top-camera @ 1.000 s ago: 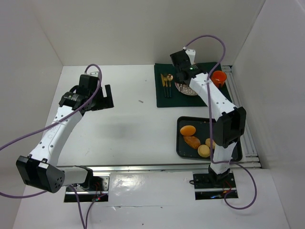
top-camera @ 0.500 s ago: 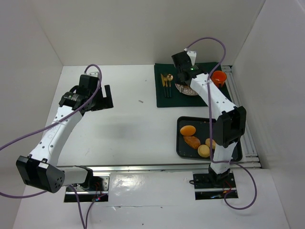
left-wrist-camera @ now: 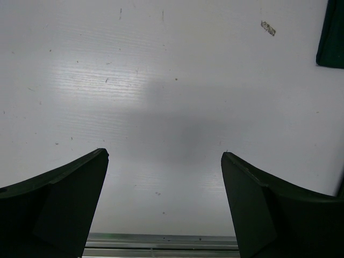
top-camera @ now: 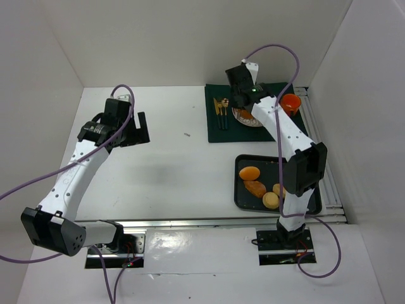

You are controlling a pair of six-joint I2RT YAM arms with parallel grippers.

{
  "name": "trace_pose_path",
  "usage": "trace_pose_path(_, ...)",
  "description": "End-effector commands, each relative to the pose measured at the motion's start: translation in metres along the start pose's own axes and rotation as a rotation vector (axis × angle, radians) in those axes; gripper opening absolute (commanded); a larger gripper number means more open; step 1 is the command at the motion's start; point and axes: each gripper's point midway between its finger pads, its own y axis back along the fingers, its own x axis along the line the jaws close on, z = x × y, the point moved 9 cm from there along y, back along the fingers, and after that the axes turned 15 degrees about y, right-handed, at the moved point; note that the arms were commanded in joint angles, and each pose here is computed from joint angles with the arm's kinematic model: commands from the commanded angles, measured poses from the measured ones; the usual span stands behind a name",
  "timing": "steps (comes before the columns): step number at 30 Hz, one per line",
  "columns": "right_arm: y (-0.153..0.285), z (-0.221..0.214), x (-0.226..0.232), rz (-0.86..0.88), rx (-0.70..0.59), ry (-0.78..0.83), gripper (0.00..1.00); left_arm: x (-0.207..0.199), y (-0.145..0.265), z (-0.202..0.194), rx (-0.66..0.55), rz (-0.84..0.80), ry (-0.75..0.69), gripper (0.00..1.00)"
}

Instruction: Place the bread

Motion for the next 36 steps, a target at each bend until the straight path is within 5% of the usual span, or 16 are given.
trace_pose_path(1,0.044,0.04,0.023,0.096,-0.185,-0.039,0.46,-0.004,0.013,0.013,-0.08,0.0,0.04,1.0)
trace_pose_path(11,0.033,-0.004,0.164,0.438,-0.285,0.126,0.46,0.017,0.011,0.023,-0.081,0.066,0.204,1.0)
trace_pose_path(19,-0.038,-0.06,0.255,0.533,-0.23,0.133,0.46,0.025,0.013,0.027,-0.072,0.061,0.264,1.0)
trace_pose_path(20,-0.043,-0.061,0.261,0.553,-0.237,0.129,0.49,0.025,0.013,0.027,-0.072,0.061,0.273,1.0)
trace_pose_path(23,-0.04,-0.046,0.28,0.588,-0.239,0.134,0.91,0.027,0.013,0.028,-0.075,0.067,0.27,1.0)
trace_pose_path(24,-0.036,-0.043,0.278,0.579,-0.212,0.149,0.99,0.027,0.016,0.028,-0.083,0.061,0.271,1.0)
trace_pose_path(30,0.0,0.014,0.198,0.465,-0.251,0.056,0.99,0.027,0.025,0.033,-0.11,0.038,0.273,1.0)
trace_pose_path(36,0.018,-0.023,0.101,0.242,-0.156,0.034,0.99,0.023,0.022,0.029,-0.074,-0.015,0.262,1.0)
